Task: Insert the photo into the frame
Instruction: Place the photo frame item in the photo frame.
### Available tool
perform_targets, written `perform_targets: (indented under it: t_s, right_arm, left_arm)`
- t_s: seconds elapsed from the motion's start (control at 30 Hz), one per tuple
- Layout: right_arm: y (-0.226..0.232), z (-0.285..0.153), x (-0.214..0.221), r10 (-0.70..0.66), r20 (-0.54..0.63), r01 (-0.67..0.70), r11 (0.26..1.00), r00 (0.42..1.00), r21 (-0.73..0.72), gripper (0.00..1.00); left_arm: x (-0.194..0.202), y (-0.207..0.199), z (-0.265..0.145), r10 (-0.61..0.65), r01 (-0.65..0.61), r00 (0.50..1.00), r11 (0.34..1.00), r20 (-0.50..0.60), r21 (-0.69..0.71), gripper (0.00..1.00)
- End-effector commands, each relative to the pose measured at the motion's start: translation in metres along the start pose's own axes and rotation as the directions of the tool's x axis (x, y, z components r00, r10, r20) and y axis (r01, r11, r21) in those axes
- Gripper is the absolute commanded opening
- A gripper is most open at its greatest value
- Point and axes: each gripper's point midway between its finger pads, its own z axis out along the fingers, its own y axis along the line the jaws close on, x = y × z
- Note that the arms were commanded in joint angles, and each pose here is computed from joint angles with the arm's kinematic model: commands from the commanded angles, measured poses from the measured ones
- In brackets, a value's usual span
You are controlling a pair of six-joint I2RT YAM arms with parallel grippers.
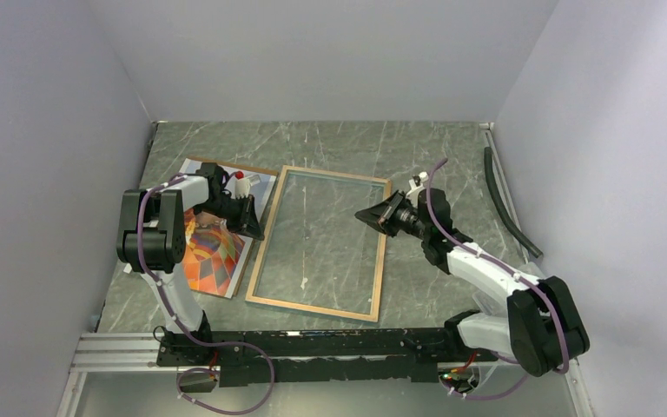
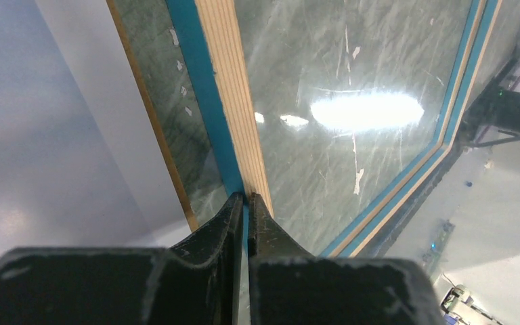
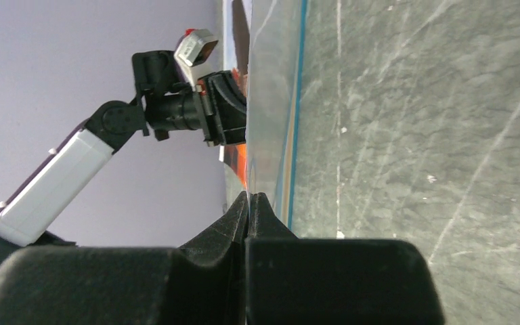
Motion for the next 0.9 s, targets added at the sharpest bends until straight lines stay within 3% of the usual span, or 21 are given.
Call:
perform_targets:
  t_s: [0.0, 0.5, 0.87]
  right_arm:
    - [-0.021, -0.004, 0.009, -0.027, -0.016, 0.027, 0.998, 1.0, 0.056, 0.0]
    - [-0.038, 0.004, 0.012, -0.069, -0.052, 0.074, 0.993, 0.996, 0.094, 0.0]
    - [-0.058, 0.004, 0.008, -0.143, -0.096, 0.162, 0.96, 0.985, 0.228, 0.39]
  left_arm:
    - [0.003, -0.006, 0.008, 0.027, -0.027, 1.0, 0.999, -0.015, 0.019, 0.08]
    - [0.003, -0.006, 0.008, 0.025, -0.024, 1.0, 1.0, -0.015, 0.017, 0.07]
    - [0.002, -0.006, 0.007, 0.028, -0.027, 1.0, 1.0, -0.011, 0.015, 0.07]
